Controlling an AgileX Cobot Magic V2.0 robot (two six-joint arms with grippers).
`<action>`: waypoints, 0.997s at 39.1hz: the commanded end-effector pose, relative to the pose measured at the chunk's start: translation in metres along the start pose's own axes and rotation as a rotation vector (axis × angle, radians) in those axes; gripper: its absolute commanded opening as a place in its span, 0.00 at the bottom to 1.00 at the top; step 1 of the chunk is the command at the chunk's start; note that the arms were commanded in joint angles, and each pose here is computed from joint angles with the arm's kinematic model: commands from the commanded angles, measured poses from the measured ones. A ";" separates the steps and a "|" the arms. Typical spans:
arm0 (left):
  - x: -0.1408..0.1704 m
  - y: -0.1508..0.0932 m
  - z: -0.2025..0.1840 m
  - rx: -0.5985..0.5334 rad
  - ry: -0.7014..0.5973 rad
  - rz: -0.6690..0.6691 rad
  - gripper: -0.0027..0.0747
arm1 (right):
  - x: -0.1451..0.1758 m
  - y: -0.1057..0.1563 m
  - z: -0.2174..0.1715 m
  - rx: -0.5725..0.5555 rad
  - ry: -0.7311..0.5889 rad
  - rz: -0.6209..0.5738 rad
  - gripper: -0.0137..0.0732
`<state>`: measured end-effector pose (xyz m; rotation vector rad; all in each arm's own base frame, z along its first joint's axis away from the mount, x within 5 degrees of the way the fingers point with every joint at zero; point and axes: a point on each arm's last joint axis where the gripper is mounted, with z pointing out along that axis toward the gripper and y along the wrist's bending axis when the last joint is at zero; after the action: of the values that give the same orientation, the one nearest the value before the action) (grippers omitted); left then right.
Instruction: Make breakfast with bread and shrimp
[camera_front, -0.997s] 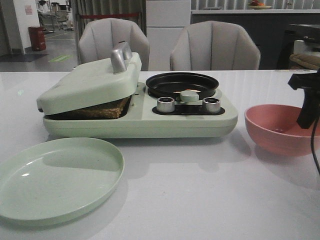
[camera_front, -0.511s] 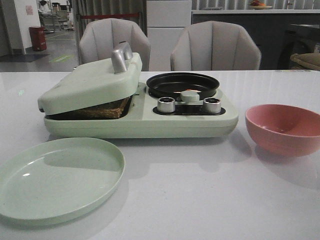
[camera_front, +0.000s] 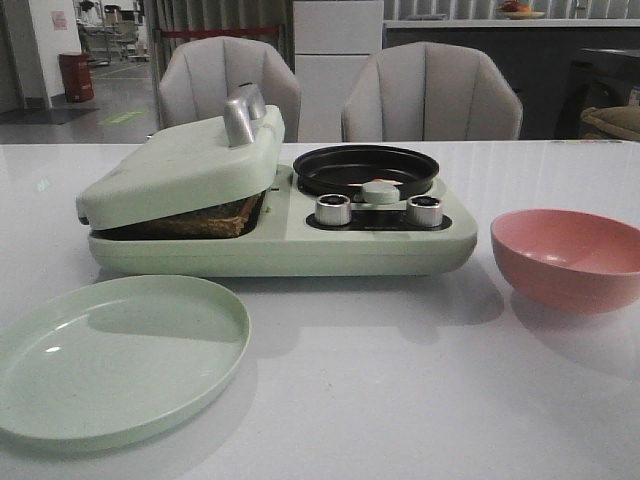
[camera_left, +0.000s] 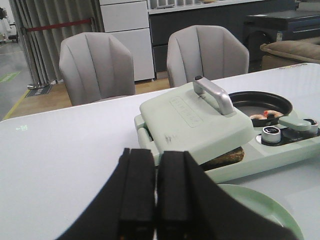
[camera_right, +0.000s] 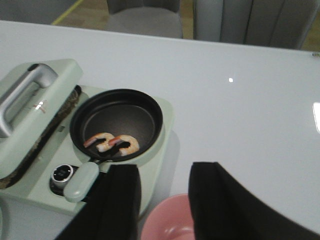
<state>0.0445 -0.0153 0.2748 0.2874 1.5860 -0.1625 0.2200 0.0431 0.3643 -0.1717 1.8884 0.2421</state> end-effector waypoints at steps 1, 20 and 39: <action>-0.015 0.002 -0.001 -0.008 -0.090 -0.018 0.18 | -0.007 0.012 -0.028 -0.009 -0.221 -0.018 0.58; -0.015 0.002 -0.001 -0.008 -0.090 -0.018 0.18 | 0.110 0.019 -0.113 -0.169 -0.415 -0.036 0.58; -0.015 0.002 -0.001 -0.008 -0.090 -0.018 0.18 | 0.138 0.013 -0.125 -0.177 -0.467 -0.031 0.33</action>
<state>0.0445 -0.0153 0.2748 0.2874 1.5860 -0.1625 0.0579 0.0277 0.2591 -0.2791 1.4859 0.4073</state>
